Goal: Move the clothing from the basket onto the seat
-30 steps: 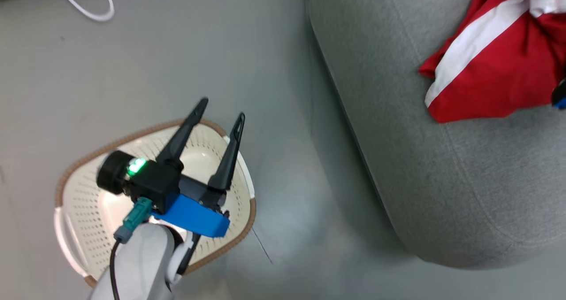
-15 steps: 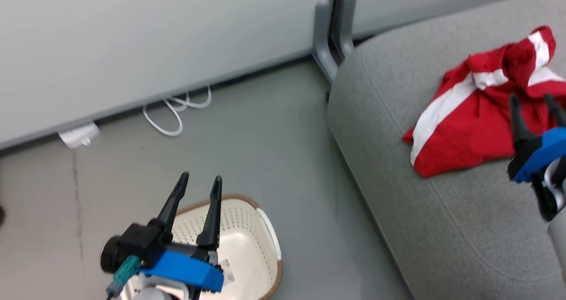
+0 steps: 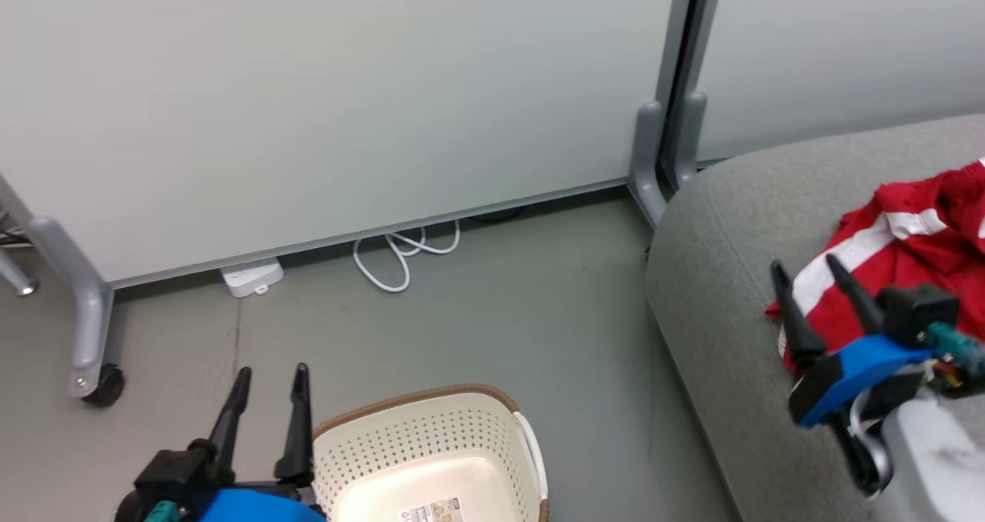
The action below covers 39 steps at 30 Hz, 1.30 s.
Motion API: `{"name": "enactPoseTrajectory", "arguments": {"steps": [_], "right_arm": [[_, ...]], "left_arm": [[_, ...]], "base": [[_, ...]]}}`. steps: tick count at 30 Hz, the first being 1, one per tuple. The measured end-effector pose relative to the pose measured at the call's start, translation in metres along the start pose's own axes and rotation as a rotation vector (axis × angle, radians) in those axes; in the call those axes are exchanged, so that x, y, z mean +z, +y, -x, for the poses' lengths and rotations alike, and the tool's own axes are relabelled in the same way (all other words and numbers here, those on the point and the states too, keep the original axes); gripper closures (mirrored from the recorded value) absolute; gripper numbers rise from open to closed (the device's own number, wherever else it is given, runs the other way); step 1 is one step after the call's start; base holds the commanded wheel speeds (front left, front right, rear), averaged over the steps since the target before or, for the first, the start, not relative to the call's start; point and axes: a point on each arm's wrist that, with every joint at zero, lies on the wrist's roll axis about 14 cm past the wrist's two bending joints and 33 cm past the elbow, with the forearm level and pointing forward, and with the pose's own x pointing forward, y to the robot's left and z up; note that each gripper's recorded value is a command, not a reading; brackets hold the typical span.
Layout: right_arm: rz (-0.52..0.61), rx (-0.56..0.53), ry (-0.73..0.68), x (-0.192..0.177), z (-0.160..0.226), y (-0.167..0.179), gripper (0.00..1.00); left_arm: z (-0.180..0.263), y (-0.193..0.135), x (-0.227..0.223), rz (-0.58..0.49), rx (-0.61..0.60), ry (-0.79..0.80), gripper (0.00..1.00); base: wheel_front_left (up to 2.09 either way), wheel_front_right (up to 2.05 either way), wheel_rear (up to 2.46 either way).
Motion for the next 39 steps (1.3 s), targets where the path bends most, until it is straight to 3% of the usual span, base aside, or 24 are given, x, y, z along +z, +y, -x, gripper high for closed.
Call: {"name": "enactPoseTrajectory", "arguments": {"steps": [7,14,39], "right_arm": [[-0.048,0.091,0.003,-0.011,0.013,0.054,0.00],[-0.071,0.129,0.027,-0.018,0.024,0.081,0.00],[-0.095,0.145,0.051,-0.018,0.037,0.096,0.00]], "left_arm": [[0.018,0.037,0.000,-0.007,0.123,0.002,0.00],[0.029,0.053,-0.007,0.000,0.180,0.022,0.00],[0.033,0.050,-0.015,0.017,0.187,0.040,0.00]], "base": [[0.00,0.00,0.00],[0.00,0.00,0.00],[0.00,0.00,0.00]]}}
